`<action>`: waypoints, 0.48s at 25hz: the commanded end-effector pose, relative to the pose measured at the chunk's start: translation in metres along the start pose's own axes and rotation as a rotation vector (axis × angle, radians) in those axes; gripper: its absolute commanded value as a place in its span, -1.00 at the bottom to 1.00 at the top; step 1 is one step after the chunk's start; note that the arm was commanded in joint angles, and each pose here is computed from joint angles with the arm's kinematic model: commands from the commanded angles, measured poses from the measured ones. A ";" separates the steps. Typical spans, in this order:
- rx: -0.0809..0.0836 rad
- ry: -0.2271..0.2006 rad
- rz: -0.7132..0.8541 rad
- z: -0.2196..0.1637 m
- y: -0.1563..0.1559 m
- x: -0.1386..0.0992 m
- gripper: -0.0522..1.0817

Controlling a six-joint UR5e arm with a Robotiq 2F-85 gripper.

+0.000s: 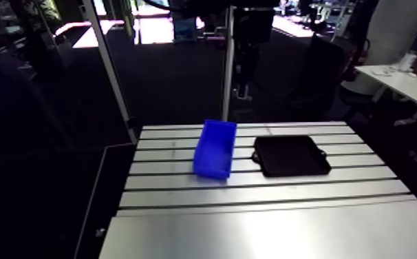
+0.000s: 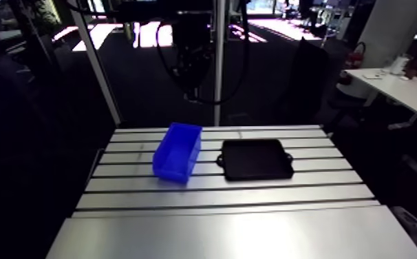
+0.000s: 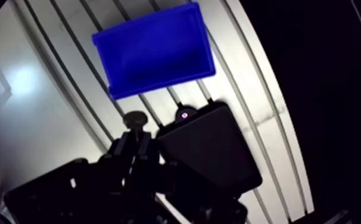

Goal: Pick up the M10 bolt from the tray and put it into the blue bin.

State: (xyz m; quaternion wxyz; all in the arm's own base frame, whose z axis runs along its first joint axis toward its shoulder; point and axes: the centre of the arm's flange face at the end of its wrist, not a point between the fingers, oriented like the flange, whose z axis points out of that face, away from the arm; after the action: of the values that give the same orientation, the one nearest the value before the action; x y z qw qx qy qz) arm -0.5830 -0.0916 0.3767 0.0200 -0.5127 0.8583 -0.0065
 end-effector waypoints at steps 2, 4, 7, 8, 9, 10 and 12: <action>0.017 -0.036 -0.091 0.026 0.008 0.030 0.92; 0.022 -0.037 -0.100 0.037 0.010 0.037 0.92; 0.007 -0.031 -0.107 0.052 0.013 0.047 0.92; 0.003 -0.029 -0.107 0.054 0.015 0.049 0.92; 0.007 -0.031 -0.107 0.059 0.015 0.050 0.92; 0.013 -0.034 -0.111 0.063 0.015 0.052 0.92; 0.026 -0.040 -0.109 0.072 0.016 0.054 0.92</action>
State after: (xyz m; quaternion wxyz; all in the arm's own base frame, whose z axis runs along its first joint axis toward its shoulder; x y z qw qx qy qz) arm -0.6144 -0.1249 0.3234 0.0364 -0.5567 0.8299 -0.0040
